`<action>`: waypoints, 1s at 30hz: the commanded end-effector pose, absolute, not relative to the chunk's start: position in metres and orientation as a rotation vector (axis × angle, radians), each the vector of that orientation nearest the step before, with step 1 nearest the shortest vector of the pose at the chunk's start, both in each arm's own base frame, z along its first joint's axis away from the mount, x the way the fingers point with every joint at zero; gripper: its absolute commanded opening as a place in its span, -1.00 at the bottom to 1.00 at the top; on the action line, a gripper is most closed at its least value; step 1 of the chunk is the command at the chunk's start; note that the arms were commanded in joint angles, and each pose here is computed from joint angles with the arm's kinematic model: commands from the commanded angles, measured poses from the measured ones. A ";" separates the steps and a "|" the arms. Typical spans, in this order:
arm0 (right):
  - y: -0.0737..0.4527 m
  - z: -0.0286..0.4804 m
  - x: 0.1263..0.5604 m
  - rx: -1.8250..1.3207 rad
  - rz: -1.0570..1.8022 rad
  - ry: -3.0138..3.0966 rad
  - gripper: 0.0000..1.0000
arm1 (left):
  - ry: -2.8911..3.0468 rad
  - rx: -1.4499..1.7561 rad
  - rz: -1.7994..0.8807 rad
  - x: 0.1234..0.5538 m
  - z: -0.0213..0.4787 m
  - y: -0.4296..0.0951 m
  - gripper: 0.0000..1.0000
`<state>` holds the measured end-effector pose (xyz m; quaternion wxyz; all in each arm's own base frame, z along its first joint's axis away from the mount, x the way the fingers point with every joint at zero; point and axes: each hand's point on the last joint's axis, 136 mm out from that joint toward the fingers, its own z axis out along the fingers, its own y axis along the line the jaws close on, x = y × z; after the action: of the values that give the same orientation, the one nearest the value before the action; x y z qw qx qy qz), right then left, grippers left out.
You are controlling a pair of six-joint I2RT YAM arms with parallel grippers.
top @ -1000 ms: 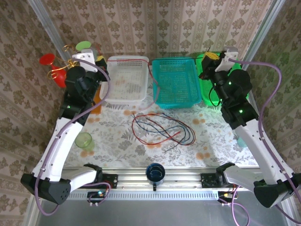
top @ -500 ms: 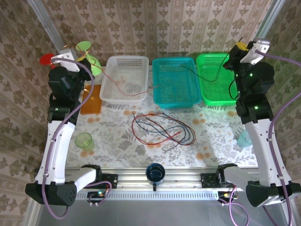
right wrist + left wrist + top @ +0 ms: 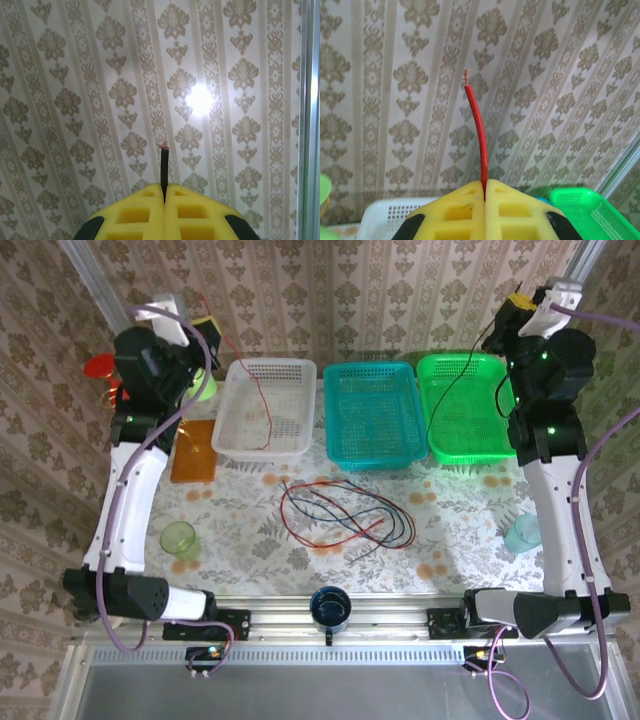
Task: Untangle the cables
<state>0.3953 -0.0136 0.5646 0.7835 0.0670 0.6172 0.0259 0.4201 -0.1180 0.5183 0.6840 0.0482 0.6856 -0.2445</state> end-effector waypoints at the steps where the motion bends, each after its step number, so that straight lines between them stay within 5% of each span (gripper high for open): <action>1: -0.010 0.590 0.389 0.104 0.052 1.280 -1.00 | 1.520 0.174 -0.527 0.428 0.534 -0.123 -1.00; 14: -0.034 0.641 0.400 0.109 -0.141 1.148 -1.00 | 1.596 0.210 -0.470 0.493 0.494 -0.133 -1.00; 30: -0.060 0.554 0.462 0.156 -0.274 1.327 -1.00 | 2.351 0.335 -0.349 0.547 0.163 -0.184 -1.00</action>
<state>0.4597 -0.0470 0.5567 0.7798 0.0532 0.6163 -0.0961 0.5591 -0.1810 0.2075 0.4265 0.1124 0.8826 -0.1629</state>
